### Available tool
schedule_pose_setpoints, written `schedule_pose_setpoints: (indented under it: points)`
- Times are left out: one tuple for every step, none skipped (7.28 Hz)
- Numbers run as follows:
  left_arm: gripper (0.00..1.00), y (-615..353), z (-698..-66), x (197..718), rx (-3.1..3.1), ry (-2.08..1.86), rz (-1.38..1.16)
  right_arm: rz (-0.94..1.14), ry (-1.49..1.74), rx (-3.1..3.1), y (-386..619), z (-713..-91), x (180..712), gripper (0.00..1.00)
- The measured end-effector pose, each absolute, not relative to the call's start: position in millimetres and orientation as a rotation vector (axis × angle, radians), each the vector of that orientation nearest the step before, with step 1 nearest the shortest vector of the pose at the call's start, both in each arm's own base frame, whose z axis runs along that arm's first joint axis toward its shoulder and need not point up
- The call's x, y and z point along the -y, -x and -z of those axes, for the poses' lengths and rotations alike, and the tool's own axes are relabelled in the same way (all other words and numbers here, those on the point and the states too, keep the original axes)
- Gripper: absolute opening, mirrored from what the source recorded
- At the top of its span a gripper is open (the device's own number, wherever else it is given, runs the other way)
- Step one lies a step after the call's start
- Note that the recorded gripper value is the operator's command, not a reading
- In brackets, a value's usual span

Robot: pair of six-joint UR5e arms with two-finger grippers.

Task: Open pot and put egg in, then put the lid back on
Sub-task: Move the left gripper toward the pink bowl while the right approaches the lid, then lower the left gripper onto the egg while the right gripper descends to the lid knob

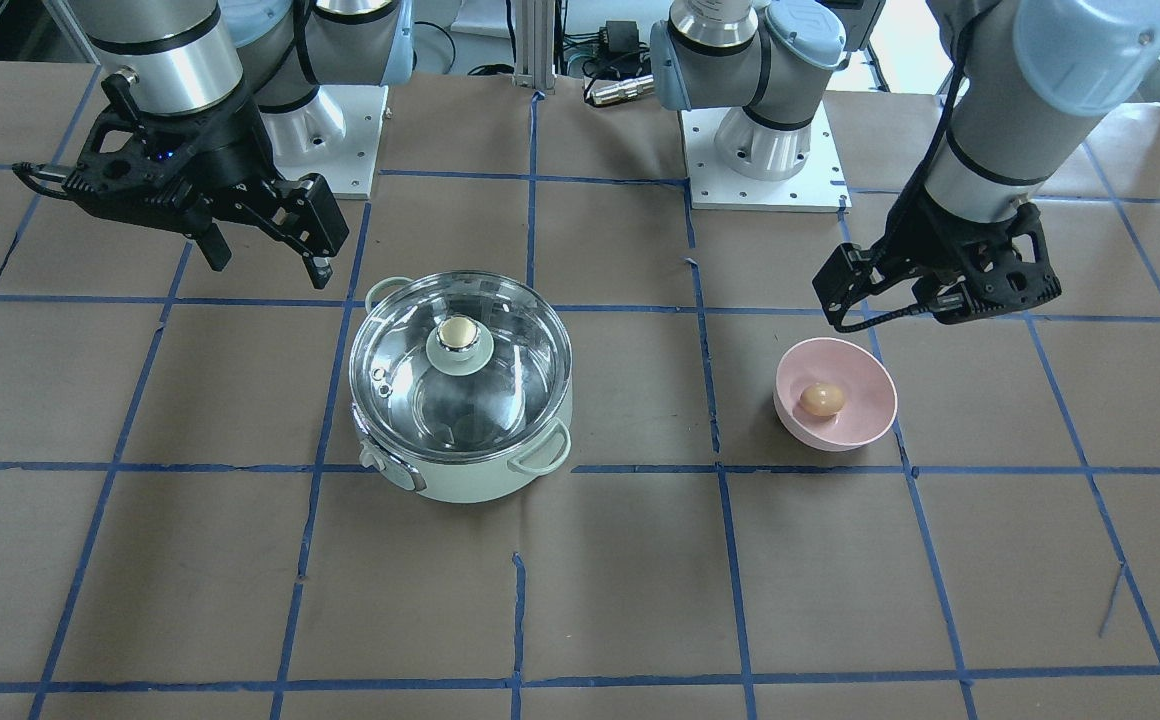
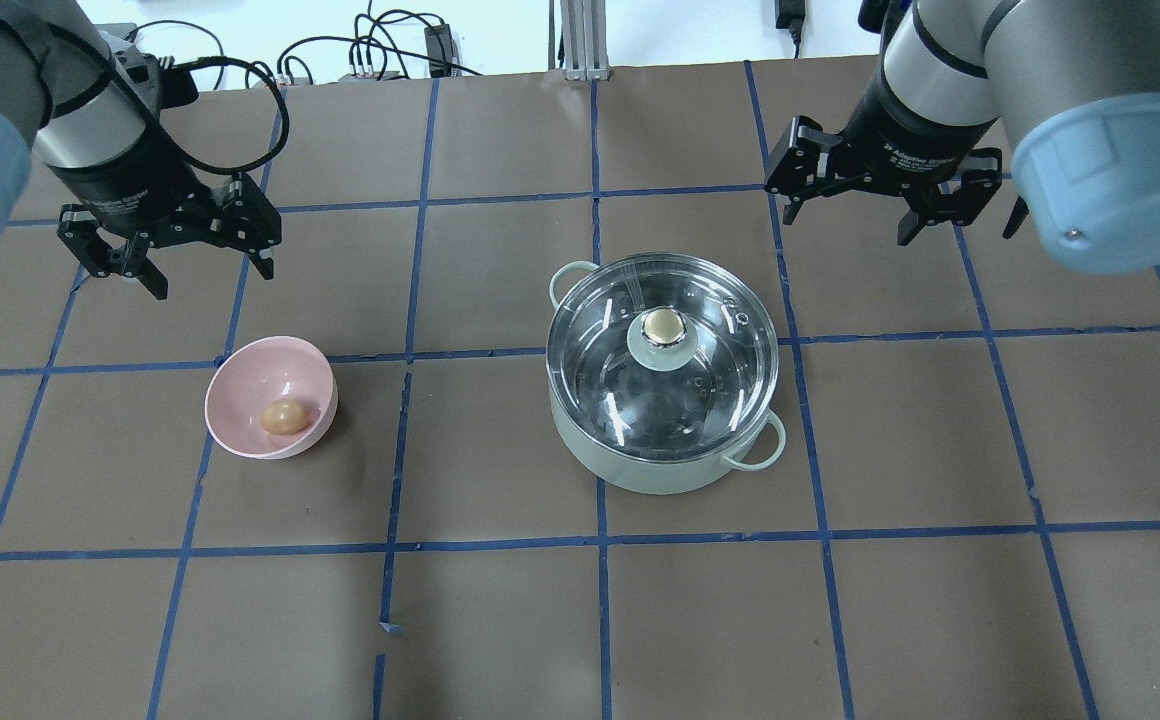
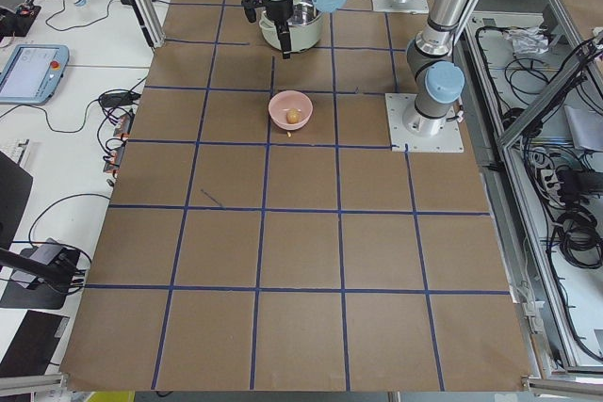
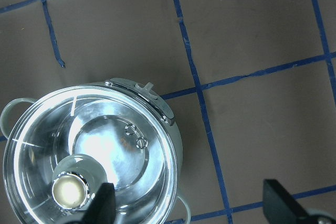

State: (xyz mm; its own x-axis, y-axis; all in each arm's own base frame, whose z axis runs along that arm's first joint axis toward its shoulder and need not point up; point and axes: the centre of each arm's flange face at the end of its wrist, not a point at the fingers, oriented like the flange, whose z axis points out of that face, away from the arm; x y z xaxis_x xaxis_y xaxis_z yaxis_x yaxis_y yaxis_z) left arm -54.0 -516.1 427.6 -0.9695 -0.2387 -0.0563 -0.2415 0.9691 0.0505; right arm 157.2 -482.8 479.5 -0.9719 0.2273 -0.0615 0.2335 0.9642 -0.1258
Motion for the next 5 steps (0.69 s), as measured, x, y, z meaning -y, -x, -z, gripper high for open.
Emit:
schedule_pose_setpoints:
  points:
    - [0.95,52.3,-408.8,522.4,-3.05,0.47,-0.092,0.221,-0.359,-3.069,-156.6,-478.6,484.8,1.0]
    - [0.95,51.6,-391.8,525.2,-3.03,0.567,-0.106,0.223,-0.357,-3.069,-157.4,-476.4,487.1,1.0]
    - [0.95,50.8,-374.6,526.1,-3.008,0.669,-0.1,0.217,-0.352,-3.066,-161.8,-473.8,488.4,0.99]
    - [0.95,48.6,-354.3,524.2,-2.987,0.761,-0.077,0.206,-0.335,-3.065,-172.1,-469.7,488.5,0.99]
    - [0.95,39.7,-330.6,518.9,-2.972,0.837,-0.046,0.202,-0.307,-3.063,-189.8,-462.5,489.2,1.0]
